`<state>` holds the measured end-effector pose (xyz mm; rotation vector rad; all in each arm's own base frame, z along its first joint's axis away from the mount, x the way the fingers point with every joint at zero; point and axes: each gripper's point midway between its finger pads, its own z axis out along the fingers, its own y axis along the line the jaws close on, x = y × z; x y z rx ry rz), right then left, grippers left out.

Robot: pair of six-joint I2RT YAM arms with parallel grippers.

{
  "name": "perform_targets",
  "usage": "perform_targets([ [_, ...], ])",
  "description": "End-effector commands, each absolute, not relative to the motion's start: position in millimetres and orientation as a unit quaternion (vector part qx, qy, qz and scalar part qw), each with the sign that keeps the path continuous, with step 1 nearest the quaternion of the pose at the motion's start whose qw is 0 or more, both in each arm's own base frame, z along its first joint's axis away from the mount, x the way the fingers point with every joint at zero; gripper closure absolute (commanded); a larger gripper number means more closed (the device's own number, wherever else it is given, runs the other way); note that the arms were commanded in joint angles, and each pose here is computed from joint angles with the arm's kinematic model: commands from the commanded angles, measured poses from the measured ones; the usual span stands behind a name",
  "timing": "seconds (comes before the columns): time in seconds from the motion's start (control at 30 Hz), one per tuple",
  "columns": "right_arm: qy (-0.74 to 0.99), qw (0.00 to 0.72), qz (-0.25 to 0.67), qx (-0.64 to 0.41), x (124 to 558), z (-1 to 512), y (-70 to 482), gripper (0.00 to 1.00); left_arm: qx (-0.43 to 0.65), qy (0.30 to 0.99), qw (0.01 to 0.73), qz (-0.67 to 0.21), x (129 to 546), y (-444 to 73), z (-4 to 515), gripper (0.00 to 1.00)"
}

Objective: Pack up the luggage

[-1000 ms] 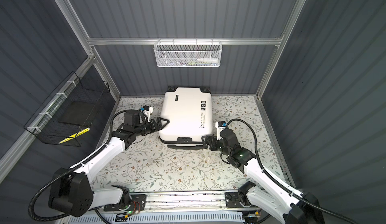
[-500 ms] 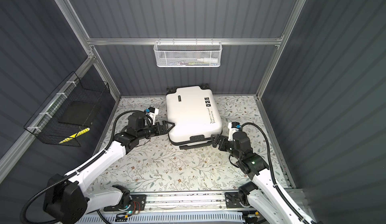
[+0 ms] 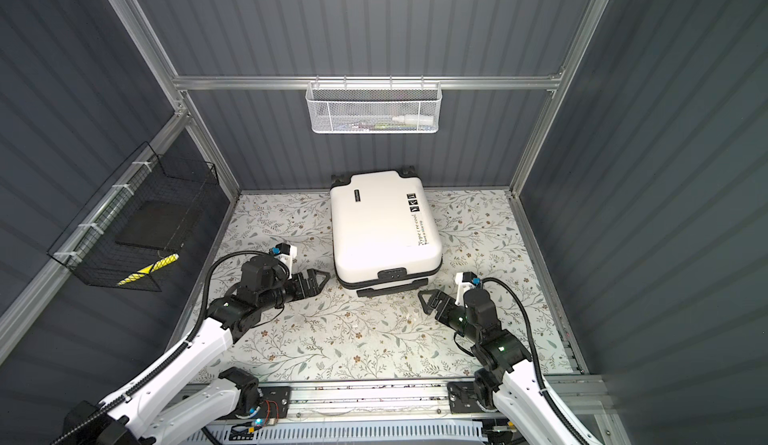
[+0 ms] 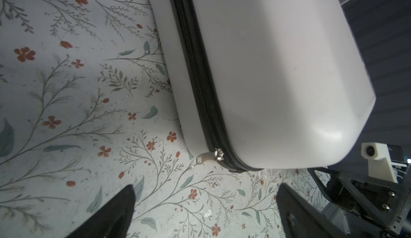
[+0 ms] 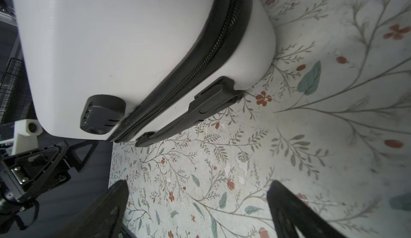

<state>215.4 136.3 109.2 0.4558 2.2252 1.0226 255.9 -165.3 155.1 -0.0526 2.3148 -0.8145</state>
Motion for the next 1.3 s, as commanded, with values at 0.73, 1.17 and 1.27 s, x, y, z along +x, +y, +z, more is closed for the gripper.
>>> perform_targets([
  [0.73, 0.769, 0.359, 0.49, 0.199, 240, 121, 178, 0.24, 0.033, 0.859, 0.366, -0.356, 246, -178, 117, 0.13],
  [1.17, 0.772, 0.358, 0.487, 0.195, 255, 112, 198, 0.34, 0.04, 0.858, 0.365, -0.359, 241, -178, 111, 0.12],
  [1.27, 0.774, 0.355, 0.486, 0.195, 257, 107, 200, 0.38, 0.041, 0.858, 0.365, -0.359, 239, -177, 108, 0.12],
])
